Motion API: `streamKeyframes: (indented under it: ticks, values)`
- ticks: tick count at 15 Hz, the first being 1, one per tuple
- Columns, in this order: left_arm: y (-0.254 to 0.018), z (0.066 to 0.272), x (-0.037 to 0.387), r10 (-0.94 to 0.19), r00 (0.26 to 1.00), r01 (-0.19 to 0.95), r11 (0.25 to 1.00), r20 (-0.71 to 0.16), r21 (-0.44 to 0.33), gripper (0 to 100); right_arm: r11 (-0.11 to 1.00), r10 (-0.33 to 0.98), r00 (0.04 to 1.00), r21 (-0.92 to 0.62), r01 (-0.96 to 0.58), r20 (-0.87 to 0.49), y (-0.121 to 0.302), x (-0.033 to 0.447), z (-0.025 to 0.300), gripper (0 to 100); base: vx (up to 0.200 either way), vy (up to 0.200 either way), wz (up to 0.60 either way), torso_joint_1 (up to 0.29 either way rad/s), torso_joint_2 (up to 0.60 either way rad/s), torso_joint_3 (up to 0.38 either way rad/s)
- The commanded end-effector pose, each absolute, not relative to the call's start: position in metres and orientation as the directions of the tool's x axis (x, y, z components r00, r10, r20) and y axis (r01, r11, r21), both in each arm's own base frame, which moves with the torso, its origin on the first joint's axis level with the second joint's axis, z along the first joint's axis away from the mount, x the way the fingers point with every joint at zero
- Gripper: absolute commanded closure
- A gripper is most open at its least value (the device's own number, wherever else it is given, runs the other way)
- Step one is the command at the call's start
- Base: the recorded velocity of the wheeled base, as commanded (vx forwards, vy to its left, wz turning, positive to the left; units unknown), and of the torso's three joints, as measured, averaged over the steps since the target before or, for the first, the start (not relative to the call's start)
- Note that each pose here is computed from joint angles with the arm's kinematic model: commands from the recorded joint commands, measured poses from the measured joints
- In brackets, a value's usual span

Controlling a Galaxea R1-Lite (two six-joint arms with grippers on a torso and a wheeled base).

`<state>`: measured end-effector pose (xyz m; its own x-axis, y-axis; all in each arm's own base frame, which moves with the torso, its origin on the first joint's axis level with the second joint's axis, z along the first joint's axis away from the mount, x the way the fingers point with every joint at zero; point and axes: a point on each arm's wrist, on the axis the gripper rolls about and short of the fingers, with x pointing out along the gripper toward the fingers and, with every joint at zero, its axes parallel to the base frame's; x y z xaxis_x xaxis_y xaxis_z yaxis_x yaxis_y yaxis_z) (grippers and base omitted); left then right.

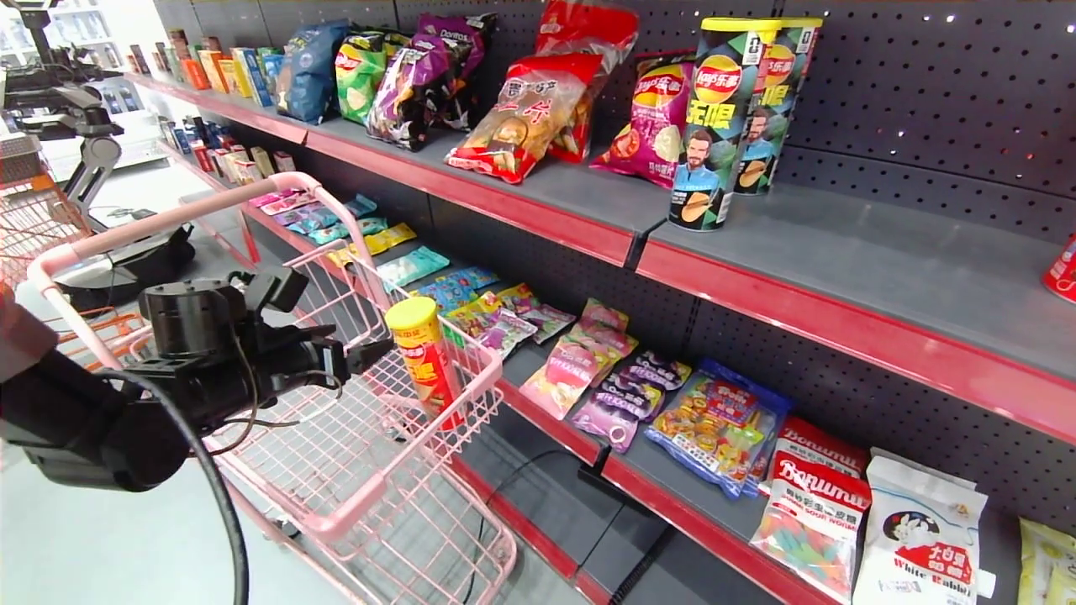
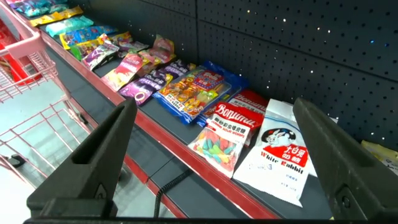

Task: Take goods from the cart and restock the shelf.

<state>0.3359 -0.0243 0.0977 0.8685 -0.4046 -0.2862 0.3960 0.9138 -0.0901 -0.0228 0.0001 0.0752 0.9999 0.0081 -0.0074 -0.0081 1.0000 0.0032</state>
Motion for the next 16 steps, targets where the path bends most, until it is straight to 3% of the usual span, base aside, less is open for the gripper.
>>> streamKeyframes:
  ticks: [1,14,15,16]
  values:
    - [-0.032,0.077,0.356,-0.418,0.853,0.408,0.907,-0.311,-0.102,0,1.0,0.009,1.0,0.003,-0.009,-0.006,0.0,-0.023,0.075,0,0.0,0.0,0.0,0.0,0.0,0.0]
    - [-0.066,0.051,0.392,-0.483,0.82,0.477,0.873,-0.308,-0.097,0,1.0,0.011,1.0,0.002,-0.011,-0.008,0.0,-0.023,0.075,0,0.0,0.0,0.0,0.0,0.0,0.0]
    - [-0.066,0.051,0.393,-0.48,0.821,0.475,0.875,-0.308,-0.096,100,1.0,0.011,1.0,0.002,-0.011,-0.008,0.0,-0.023,0.075,0,0.0,0.0,0.0,0.0,0.0,0.0]
    - [-0.066,0.047,0.392,-0.478,0.819,0.473,0.876,-0.316,-0.1,100,1.0,0.011,1.0,0.002,-0.011,-0.008,0.0,-0.023,0.075,0,0.0,0.0,0.0,0.0,0.0,0.0]
